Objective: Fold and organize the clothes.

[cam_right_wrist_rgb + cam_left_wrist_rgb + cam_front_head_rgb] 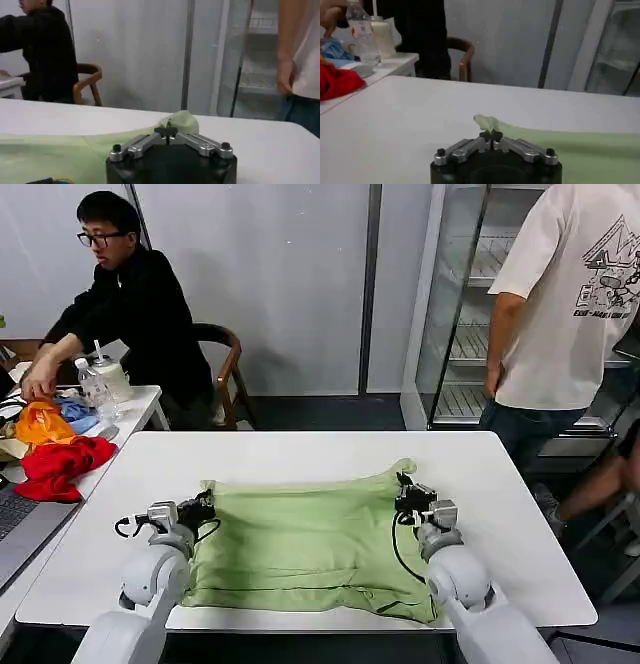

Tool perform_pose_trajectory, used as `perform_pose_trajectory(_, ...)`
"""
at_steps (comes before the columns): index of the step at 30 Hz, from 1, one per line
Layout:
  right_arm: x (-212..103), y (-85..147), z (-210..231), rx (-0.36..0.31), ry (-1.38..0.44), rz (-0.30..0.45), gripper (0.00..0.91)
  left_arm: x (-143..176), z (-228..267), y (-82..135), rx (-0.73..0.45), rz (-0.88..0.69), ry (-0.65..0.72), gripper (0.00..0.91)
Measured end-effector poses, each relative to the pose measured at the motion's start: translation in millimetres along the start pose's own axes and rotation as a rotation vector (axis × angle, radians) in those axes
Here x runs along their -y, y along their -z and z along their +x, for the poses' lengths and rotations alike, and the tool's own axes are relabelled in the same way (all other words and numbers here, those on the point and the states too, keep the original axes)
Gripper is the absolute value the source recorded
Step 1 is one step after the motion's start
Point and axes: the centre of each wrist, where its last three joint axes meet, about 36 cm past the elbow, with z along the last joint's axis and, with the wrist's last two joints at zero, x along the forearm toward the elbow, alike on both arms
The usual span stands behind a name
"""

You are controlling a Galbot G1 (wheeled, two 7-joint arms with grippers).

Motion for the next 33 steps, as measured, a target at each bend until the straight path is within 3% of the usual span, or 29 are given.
perform_pose_trajectory(22,-17.9,-6.6,71.7,-0.014,-0.099,-0.001,0.0,11.7,71.7,-25.0,-0.017,-0.027,-0.041,0.02)
perform_pose_trajectory(33,-27.5,-15.4,91.6,-0.044,-0.128,0.001,0.0,10.5,81.4,-32.2,-0.03,-0.025,-0.039,0.02)
